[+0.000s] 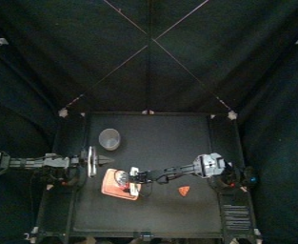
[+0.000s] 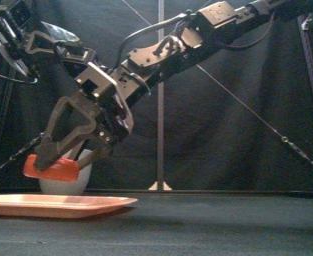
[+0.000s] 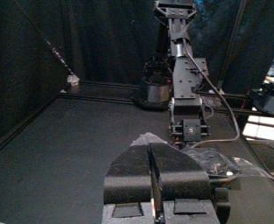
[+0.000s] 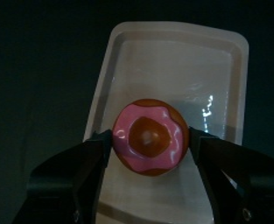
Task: Pick the donut then place it on the pink plate
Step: Drop donut on the pink plate and return to neutral
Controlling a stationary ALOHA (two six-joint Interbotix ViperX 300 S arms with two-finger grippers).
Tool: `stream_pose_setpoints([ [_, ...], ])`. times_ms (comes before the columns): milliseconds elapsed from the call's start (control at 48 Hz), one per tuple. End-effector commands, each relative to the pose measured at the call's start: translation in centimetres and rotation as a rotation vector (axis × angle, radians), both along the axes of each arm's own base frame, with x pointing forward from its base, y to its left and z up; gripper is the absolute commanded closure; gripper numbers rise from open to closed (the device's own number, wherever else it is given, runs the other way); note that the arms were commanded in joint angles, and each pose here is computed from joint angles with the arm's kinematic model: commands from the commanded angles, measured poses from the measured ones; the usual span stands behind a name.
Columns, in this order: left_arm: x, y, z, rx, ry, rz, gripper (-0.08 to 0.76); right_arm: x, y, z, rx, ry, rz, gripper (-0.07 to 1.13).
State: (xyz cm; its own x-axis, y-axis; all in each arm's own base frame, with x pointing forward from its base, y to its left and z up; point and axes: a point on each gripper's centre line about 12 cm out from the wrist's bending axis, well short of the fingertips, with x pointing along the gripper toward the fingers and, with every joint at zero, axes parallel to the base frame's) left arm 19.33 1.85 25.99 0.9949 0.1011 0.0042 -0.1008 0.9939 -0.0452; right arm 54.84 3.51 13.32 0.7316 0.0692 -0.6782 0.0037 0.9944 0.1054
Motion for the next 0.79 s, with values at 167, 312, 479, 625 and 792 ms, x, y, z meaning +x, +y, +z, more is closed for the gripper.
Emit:
stream_pose_setpoints([
  [167, 0.1, 0.0, 0.4, 0.000, -0.014, -0.002, 0.620, 0.7, -0.1, 2.5, 0.006, -0.058, -0.005, 0.00],
  [312, 0.1, 0.0, 0.4, -0.002, -0.014, -0.002, 0.620, 0.6, -0.2, 2.5, 0.012, -0.058, -0.011, 0.00],
  [479, 0.1, 0.0, 0.3, -0.002, -0.011, -0.002, 0.620, -0.4, -0.6, 3.0, 0.017, -0.049, -0.025, 0.00],
  [625, 0.1, 0.0, 0.1, -0.004, -0.005, -0.002, 0.620, -2.2, -1.4, 3.9, 0.026, -0.053, -0.046, 0.00],
  [792, 0.0, -0.1, -0.2, -0.005, 0.001, -0.005, 0.620, -5.1, -2.2, 4.3, 0.044, -0.069, -0.078, 0.00],
])
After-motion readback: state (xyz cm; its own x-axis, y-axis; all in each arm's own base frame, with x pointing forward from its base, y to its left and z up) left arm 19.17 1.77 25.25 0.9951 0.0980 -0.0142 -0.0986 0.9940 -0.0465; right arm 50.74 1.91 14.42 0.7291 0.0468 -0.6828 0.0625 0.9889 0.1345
